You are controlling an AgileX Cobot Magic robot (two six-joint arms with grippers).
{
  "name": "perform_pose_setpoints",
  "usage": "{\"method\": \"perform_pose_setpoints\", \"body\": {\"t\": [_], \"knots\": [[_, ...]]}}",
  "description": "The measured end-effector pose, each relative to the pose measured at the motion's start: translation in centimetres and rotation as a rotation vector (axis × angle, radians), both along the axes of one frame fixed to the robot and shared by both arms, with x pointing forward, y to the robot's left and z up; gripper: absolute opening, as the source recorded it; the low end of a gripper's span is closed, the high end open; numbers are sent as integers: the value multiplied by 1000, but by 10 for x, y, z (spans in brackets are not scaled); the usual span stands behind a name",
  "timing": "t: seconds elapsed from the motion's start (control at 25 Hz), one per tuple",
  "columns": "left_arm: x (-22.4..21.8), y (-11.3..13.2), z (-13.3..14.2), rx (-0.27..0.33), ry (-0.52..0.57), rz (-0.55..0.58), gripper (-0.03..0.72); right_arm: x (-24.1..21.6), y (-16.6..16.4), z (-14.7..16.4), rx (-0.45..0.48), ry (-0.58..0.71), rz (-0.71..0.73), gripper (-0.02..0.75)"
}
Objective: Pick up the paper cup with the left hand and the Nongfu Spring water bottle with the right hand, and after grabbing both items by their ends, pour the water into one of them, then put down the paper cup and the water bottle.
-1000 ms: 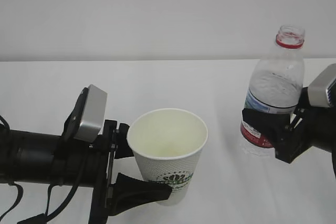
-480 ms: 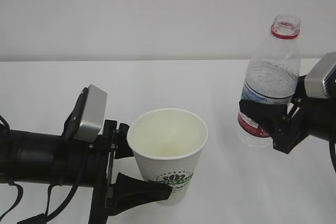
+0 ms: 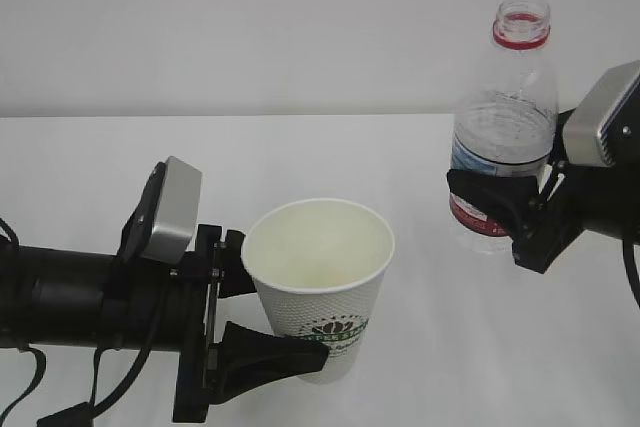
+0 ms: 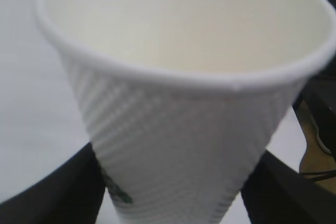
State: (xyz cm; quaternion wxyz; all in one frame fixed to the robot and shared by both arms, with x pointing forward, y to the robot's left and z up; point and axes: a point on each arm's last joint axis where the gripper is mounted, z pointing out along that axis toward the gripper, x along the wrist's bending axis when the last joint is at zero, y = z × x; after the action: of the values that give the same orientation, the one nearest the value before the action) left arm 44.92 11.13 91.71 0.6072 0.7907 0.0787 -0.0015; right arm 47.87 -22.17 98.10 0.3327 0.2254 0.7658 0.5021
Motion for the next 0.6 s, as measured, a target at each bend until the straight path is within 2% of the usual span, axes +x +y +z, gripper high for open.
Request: {"method": "perform_pose_setpoints", "body": {"t": [0.6], "knots": [[0,0,1,-6,0,-2,552,8,32,16,-122,-37,97,503]]}}
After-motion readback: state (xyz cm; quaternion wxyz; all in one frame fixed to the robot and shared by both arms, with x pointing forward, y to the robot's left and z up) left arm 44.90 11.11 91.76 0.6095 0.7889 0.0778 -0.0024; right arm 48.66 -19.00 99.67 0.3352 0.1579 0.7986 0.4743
